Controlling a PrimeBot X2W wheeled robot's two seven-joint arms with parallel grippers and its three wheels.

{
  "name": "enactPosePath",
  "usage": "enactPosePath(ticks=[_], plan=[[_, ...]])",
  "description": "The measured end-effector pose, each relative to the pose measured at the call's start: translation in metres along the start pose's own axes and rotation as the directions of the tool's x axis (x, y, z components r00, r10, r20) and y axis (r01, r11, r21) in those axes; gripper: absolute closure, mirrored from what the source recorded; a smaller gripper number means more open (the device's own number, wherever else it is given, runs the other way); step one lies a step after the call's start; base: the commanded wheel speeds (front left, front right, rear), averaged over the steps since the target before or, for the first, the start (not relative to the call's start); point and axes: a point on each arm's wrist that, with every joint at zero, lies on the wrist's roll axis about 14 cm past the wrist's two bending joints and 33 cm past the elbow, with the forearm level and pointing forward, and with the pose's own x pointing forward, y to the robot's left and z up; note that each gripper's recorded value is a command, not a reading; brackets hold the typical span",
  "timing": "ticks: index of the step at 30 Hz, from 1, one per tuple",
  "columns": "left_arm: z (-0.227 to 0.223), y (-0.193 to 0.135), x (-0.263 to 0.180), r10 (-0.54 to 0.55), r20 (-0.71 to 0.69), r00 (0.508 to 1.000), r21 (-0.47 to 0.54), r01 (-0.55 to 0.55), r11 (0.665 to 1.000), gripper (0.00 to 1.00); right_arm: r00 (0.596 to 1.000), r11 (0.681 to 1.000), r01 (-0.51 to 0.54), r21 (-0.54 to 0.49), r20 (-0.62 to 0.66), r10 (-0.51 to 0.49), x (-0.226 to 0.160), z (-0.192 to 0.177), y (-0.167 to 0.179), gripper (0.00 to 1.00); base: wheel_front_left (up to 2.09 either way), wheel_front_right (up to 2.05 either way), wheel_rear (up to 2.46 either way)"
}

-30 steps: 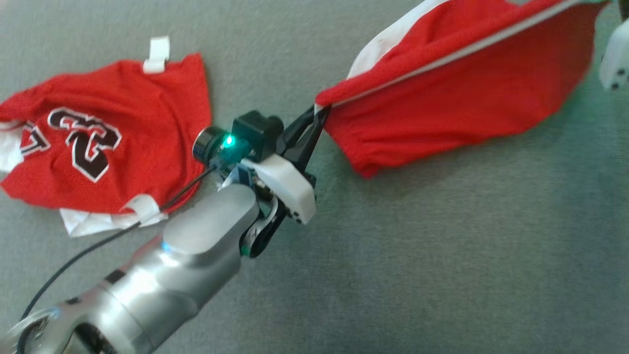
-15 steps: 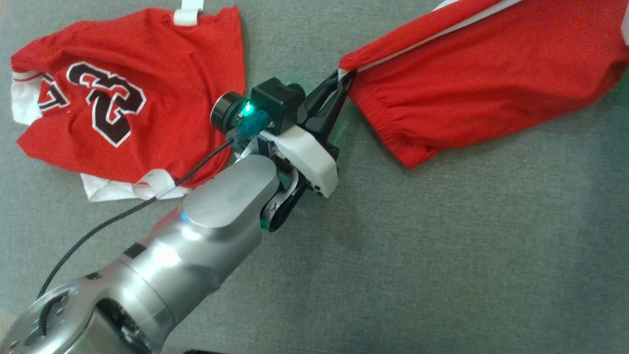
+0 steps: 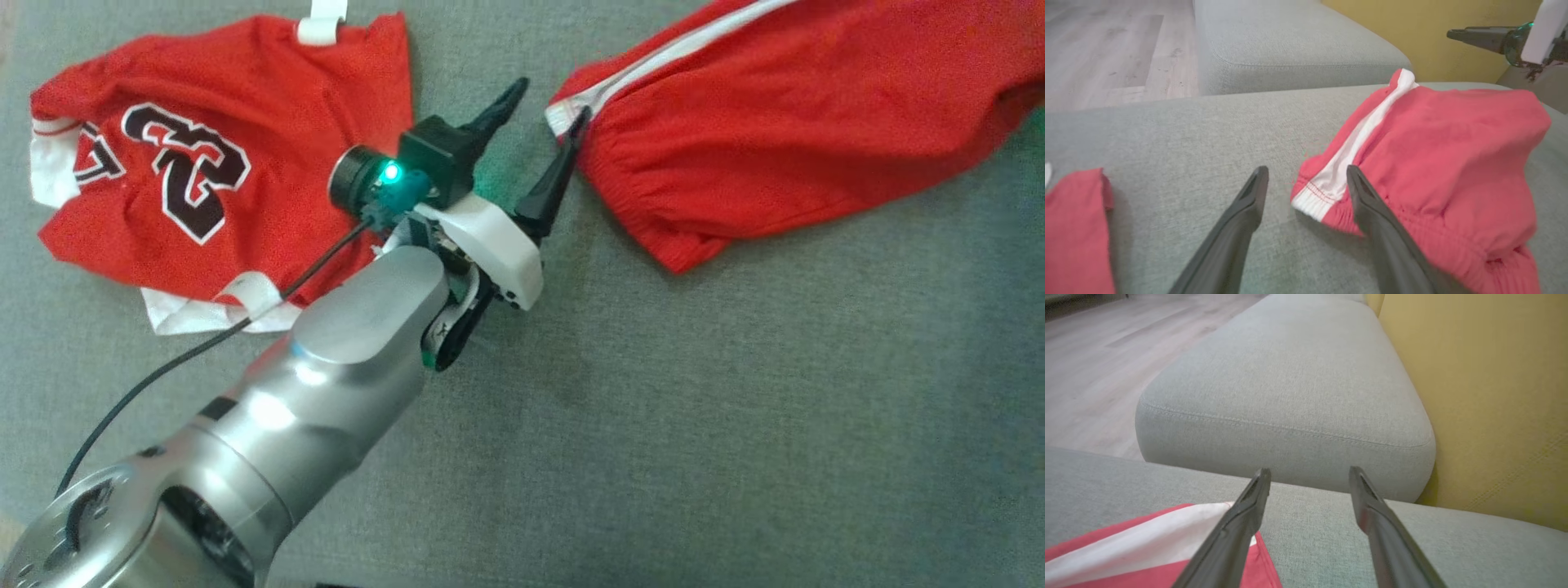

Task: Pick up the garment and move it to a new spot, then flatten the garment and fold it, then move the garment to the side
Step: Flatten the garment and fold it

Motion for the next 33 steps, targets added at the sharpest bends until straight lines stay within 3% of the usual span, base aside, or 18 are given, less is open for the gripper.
enactPosePath(ticks=[7, 15, 22, 33], plan=[[0.036, 0.017, -0.015, 0.103, 0.095, 0.99, -0.001, -0.104, 0.995, 0.0, 0.98, 0.992, 0.023, 0.124, 0.195, -0.047, -0.033, 0.049, -0.012, 0.0, 0.0, 0.0, 0.0], [0.097, 0.027, -0.055, 0.198, 0.294, 0.935, -0.004, -0.206, 0.978, 0.0, 0.955, 0.963, -0.057, 0.262, 0.295, -0.024, -0.093, 0.05, 0.019, 0.0, 0.0, 0.0, 0.0], [0.099, 0.014, -0.101, 0.22, 0.392, 0.893, 0.028, -0.251, 0.968, 0.0, 0.945, 0.928, -0.122, 0.351, 0.326, 0.001, -0.158, 0.022, 0.05, 0.0, 0.0, 0.0, 0.0], [0.041, -0.002, -0.138, 0.282, 0.33, 0.901, -0.068, -0.275, 0.959, 0.0, 0.968, 0.901, -0.056, 0.43, 0.246, -0.057, -0.244, -0.057, 0.063, 0.0, 0.0, 0.0, 0.0]])
